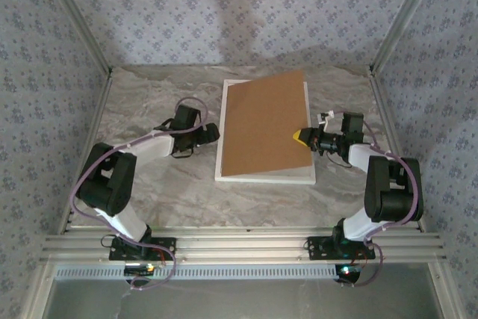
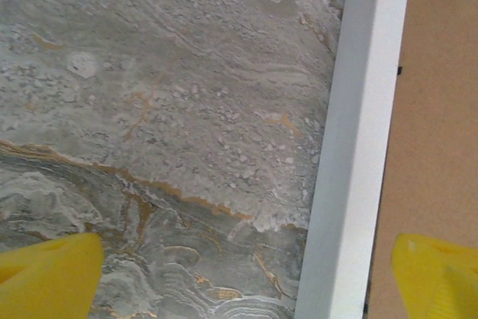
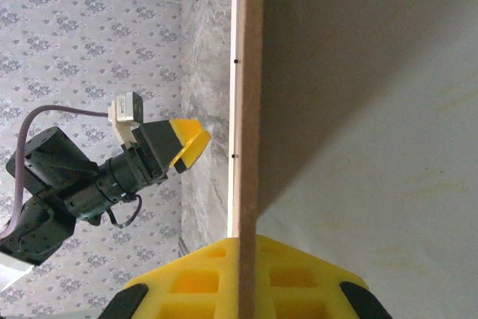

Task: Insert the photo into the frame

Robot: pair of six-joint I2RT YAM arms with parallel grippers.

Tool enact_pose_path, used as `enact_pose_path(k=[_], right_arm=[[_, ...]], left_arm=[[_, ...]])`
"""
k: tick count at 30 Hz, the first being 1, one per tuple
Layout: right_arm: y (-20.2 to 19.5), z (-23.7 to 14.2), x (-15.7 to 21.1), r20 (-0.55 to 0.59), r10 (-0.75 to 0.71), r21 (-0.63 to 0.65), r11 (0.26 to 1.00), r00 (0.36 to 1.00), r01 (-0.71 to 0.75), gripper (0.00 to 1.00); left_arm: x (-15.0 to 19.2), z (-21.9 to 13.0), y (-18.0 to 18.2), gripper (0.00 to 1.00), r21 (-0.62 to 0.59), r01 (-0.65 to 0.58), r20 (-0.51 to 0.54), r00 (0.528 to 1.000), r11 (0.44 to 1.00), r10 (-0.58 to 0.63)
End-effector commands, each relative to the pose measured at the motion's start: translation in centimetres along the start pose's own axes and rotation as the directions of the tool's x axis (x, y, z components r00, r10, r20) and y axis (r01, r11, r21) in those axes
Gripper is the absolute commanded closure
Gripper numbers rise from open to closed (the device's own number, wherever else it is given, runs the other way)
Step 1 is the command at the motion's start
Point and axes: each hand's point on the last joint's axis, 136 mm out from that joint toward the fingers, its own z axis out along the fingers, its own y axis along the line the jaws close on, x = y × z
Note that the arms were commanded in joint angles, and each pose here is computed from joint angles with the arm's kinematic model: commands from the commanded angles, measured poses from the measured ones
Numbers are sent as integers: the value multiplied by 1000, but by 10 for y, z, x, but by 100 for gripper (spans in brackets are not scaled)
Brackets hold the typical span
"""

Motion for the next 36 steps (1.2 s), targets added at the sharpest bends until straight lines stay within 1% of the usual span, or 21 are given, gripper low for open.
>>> enact_pose_path(k=[1,8,14,20,29,36], right_arm=[[7,0,-9,22,-72,-33,997,997,73,100],[12,-2,-14,40,-84,-46,995,996,86,100],[8,2,-13,35,-77,-46,996,996,78,100],[11,-1,-22,72,-82,-56,995,994,86,100],[1,6,-18,51,-73,-48,996,996,76,100],[3,12,-9,25,-66,-53,996,998,67,100]], left_arm=[[3,4,-4,1,19,15,-8,1000,1000,-15],[6,5,-2,1,12,16,-16,1000,1000,-16],[7,6,-4,2,18,15,-19,1000,1000,-15],[8,8,-4,1,16,12,-25,1000,1000,-12],[12,10,-7,1,20,8,-35,999,1000,-7],[13,12,-9,1,30,11,-42,999,999,-10]])
